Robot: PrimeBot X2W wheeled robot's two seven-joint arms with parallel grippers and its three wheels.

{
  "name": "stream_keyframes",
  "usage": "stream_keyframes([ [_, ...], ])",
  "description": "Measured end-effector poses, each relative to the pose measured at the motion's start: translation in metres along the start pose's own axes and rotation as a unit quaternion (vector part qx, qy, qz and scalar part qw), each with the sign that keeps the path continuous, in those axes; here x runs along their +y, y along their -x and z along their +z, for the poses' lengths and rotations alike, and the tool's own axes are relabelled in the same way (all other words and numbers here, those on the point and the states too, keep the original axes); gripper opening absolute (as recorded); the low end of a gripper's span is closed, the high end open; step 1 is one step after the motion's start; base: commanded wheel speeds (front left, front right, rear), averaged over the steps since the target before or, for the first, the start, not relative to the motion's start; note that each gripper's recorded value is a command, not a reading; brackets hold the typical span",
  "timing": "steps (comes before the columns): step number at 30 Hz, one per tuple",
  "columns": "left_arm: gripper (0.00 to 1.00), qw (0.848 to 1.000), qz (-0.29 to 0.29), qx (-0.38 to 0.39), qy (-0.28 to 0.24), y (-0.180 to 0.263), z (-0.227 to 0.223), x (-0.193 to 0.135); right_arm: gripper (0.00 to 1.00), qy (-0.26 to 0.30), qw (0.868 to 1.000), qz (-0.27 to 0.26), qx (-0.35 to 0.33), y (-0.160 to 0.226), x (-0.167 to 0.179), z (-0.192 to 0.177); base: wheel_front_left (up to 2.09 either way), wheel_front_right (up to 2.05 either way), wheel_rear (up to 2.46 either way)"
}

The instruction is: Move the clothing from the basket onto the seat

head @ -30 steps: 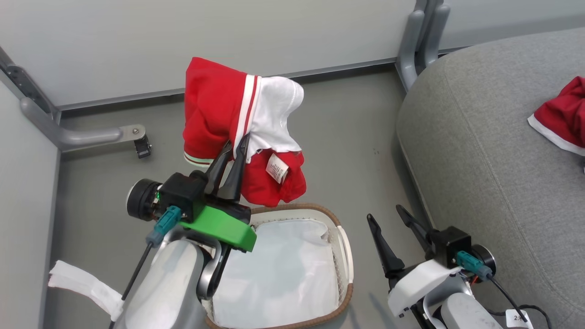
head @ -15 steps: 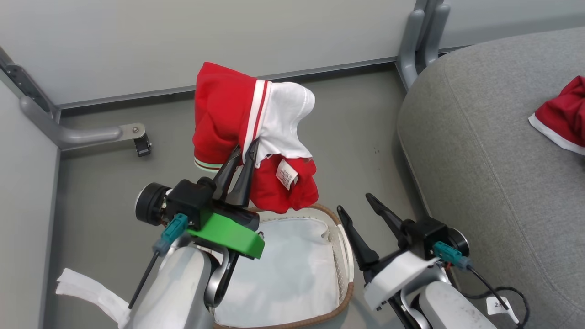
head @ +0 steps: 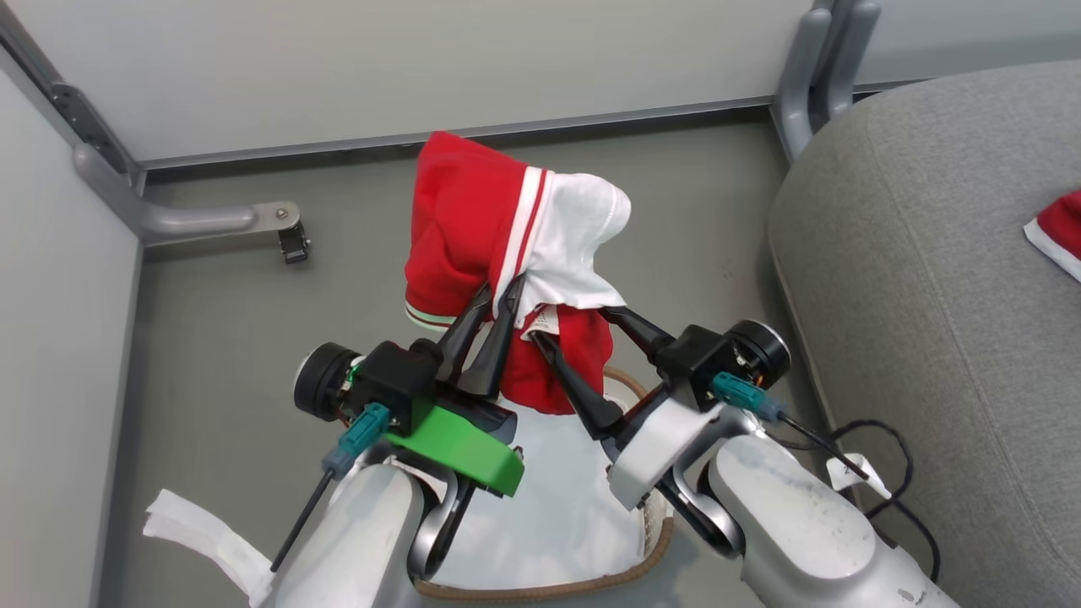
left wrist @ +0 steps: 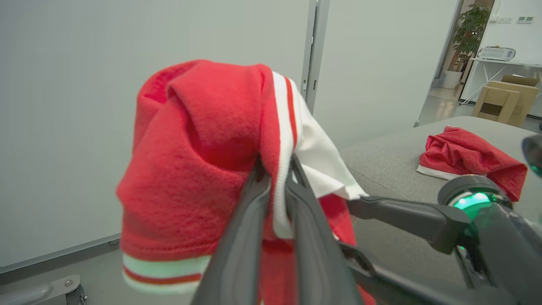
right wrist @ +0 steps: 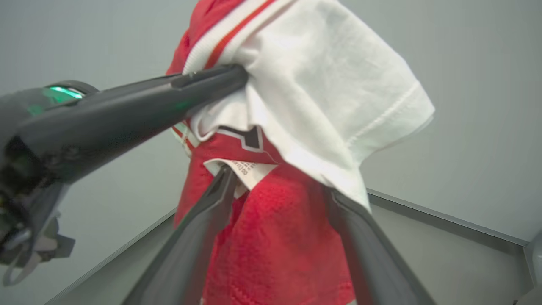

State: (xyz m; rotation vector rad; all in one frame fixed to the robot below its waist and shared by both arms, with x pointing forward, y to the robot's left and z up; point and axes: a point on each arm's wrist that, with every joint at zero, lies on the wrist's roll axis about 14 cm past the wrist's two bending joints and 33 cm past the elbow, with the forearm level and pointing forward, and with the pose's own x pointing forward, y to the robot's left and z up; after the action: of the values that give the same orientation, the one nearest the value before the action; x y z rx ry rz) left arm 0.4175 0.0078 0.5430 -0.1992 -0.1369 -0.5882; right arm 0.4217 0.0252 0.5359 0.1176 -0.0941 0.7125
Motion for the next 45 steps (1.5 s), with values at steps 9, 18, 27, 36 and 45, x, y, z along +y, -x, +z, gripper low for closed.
stream_keyframes([
  [9,0.0,1.0,-0.011,0.001,0.014,0.004,0.001,-0.009,1.0,0.031,0.999,0.029,0.026,-0.017,0.006,-0.011,0.0,0.0,0.0],
  [18,0.0,0.999,-0.019,0.005,0.026,0.008,-0.001,-0.016,0.0,0.022,0.998,0.048,0.032,-0.028,0.015,-0.014,0.0,0.0,0.0],
  [27,0.72,1.0,-0.009,0.005,0.028,0.006,-0.002,-0.009,0.0,0.02,0.999,0.026,0.014,-0.027,0.002,-0.004,0.0,0.0,0.0],
  [36,1.0,0.999,-0.024,0.008,0.026,-0.004,-0.007,-0.016,0.0,0.018,1.0,-0.018,-0.007,-0.011,-0.022,0.008,0.0,0.0,0.0],
  [45,1.0,0.997,-0.069,0.024,0.029,-0.026,-0.027,-0.041,0.0,0.021,0.995,-0.102,-0.008,0.027,-0.068,0.011,0.0,0.0,0.0],
])
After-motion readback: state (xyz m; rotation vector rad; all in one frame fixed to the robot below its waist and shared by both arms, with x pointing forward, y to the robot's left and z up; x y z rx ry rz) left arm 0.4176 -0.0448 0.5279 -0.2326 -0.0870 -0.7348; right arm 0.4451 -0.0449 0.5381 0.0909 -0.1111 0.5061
